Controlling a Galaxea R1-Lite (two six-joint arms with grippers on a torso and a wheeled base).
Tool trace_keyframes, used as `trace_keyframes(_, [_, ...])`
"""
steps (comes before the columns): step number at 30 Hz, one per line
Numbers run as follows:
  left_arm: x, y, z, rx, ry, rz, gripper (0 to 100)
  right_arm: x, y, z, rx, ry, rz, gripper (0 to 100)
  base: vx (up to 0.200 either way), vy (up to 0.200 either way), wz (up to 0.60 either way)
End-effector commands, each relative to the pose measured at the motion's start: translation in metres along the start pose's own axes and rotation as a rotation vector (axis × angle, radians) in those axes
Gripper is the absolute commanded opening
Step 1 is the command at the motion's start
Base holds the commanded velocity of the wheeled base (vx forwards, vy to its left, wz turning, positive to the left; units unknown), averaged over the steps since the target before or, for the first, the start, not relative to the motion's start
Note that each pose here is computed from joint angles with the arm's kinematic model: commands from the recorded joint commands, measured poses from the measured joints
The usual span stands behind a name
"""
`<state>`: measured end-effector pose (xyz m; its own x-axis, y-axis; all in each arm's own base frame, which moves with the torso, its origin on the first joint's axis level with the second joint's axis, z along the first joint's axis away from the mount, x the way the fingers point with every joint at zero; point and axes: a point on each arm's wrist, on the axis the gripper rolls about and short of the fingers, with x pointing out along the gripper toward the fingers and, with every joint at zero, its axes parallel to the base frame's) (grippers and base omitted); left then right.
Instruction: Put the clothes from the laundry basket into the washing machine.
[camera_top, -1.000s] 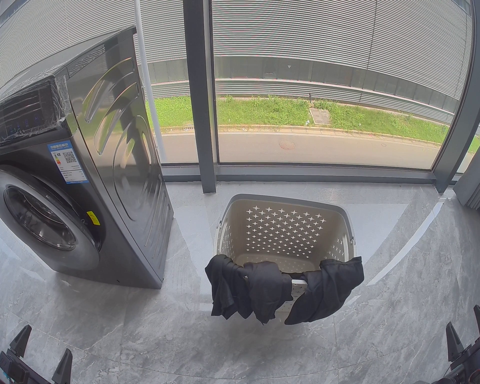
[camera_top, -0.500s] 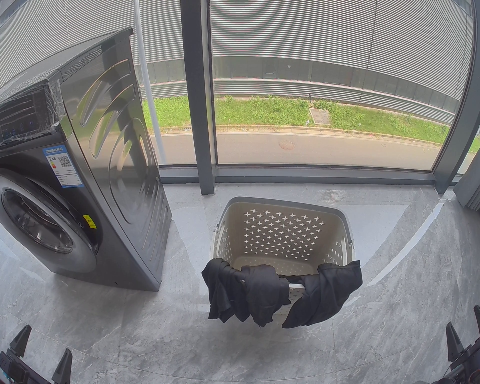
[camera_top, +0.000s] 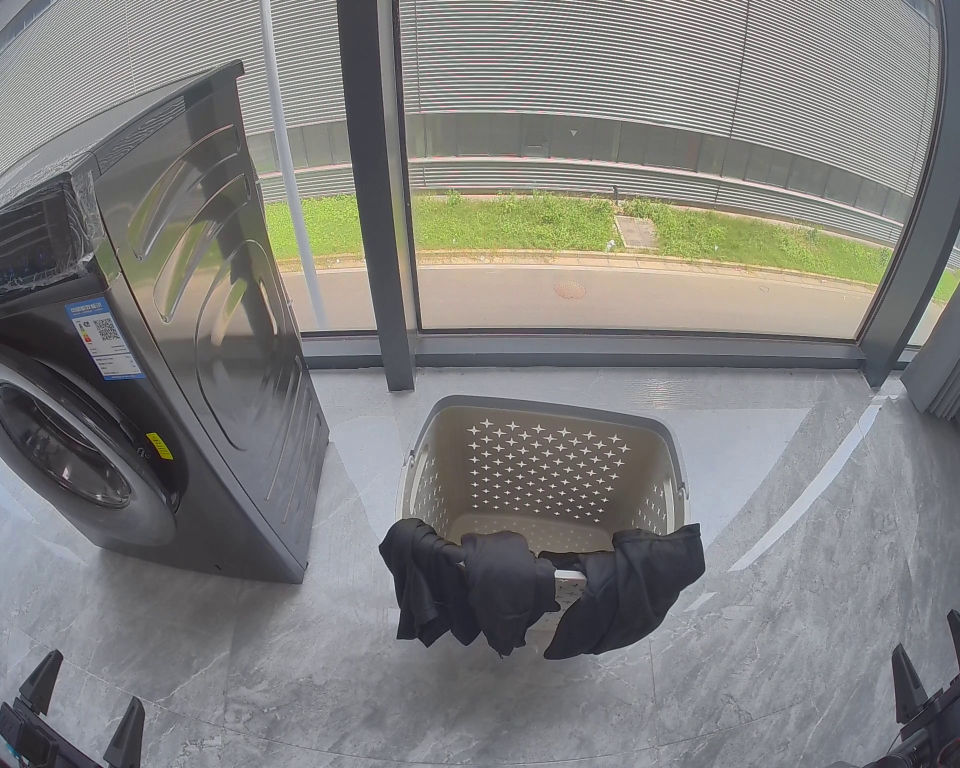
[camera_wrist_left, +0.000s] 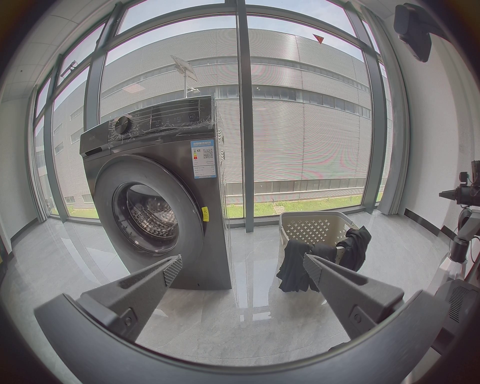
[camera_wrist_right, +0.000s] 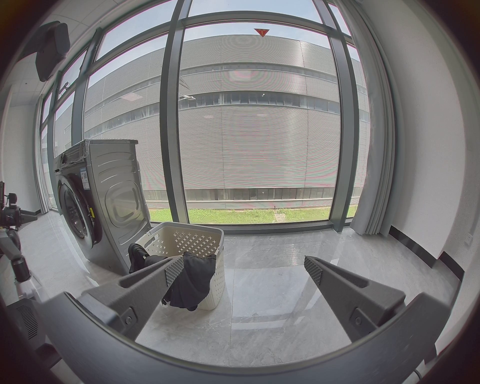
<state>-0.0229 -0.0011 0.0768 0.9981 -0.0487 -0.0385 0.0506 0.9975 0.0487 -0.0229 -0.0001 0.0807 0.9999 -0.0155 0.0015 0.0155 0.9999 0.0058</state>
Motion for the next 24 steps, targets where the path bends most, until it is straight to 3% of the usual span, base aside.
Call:
trace_keyframes(1, [0.0002, -0.0003, -0.0053, 0.000, 0.000, 0.000, 100, 0.0001, 0.0000, -0.0053, 0.000, 0.001, 0.000, 100, 0.000, 0.000, 0.00])
trace_keyframes(7, [0.0002, -0.0003, -0.0053, -0.002, 0.000, 0.000, 100, 0.0001, 0.0000, -0.0053, 0.000, 0.001, 0.000, 100, 0.200, 0.000, 0.00])
trace_keyframes(24, [0.0002, -0.0003, -0.0053, 0.000, 0.000, -0.002, 100, 0.0001, 0.0000, -0.0053, 0.000, 0.001, 0.000, 100, 0.000, 0.000, 0.00])
